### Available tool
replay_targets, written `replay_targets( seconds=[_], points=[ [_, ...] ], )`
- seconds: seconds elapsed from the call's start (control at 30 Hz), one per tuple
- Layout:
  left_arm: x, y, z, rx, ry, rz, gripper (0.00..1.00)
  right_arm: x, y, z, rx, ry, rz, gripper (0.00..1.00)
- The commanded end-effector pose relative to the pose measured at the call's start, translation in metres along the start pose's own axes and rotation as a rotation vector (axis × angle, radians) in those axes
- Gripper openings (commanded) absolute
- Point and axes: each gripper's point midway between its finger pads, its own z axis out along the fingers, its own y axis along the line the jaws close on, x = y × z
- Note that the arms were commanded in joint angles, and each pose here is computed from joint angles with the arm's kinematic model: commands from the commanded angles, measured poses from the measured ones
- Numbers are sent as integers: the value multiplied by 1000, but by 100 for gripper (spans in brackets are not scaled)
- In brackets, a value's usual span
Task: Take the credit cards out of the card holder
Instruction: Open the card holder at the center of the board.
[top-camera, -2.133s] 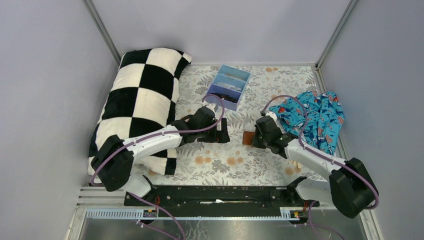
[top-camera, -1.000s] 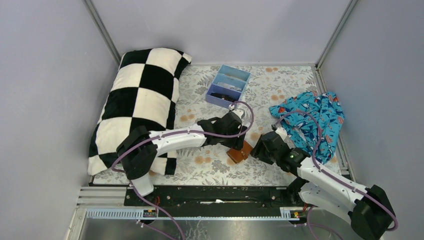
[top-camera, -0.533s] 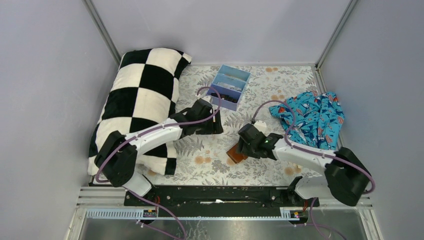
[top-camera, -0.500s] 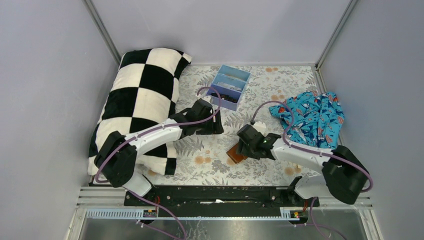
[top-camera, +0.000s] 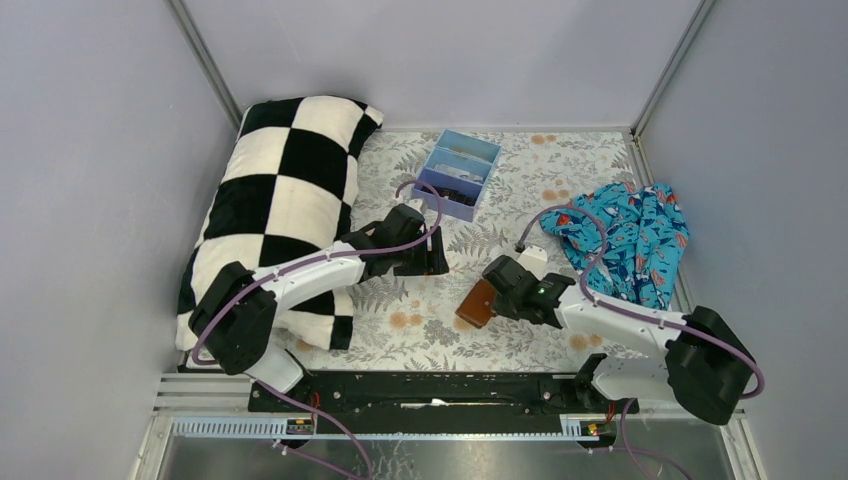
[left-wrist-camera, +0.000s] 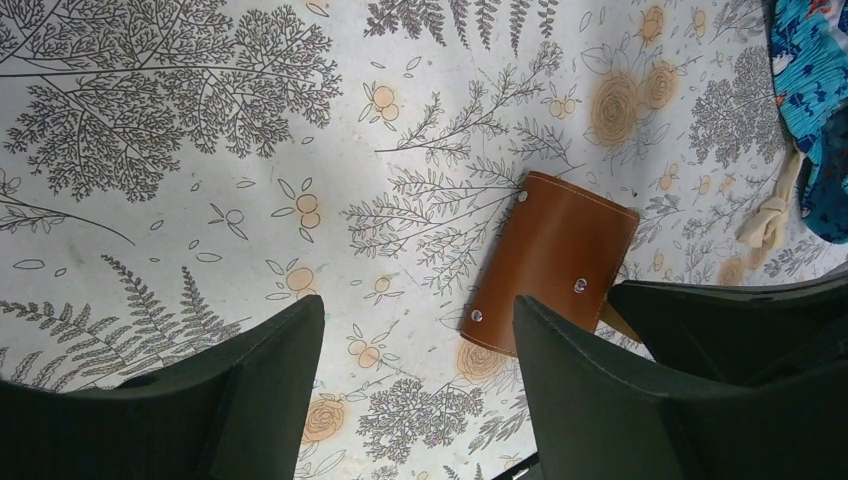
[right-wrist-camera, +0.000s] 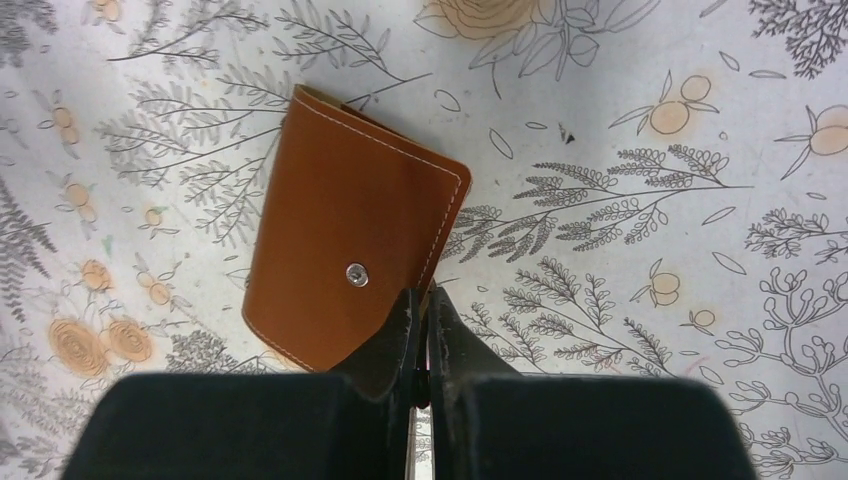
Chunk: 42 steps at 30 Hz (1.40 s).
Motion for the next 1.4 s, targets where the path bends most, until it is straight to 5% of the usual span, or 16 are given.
replay_targets(
  seconds=[0.0,0.3,0.53,0.73,1.03,1.13,1.27,1.37],
  points=[
    [-19,-8,-3,7,-43,14,74,-22,19,-16,-101,-87,-38,0],
    [-63,29,-49,-14,-152,-79,75,-46,109,-46,-345,-91,-189,0],
    [-60,37,-58,15,-154,-111,78,-52,140,-43,-387,-82,-251,0],
    [-41,24,-46,128,-85,-142,77,-39,98,-31,-294,-70,-277,0],
    [-33,32,-32,89,-49,-171,78,-5,-21,-7,-30,-16,-186,0],
    [-24,32,-22,72,-15,-169,78,3,-34,1,9,41,-178,19],
    [-16,16,-16,95,20,-128,78,3,-42,5,84,67,-219,25],
    [-13,4,-15,111,30,-114,78,-9,-40,1,96,29,-234,50]
  ],
)
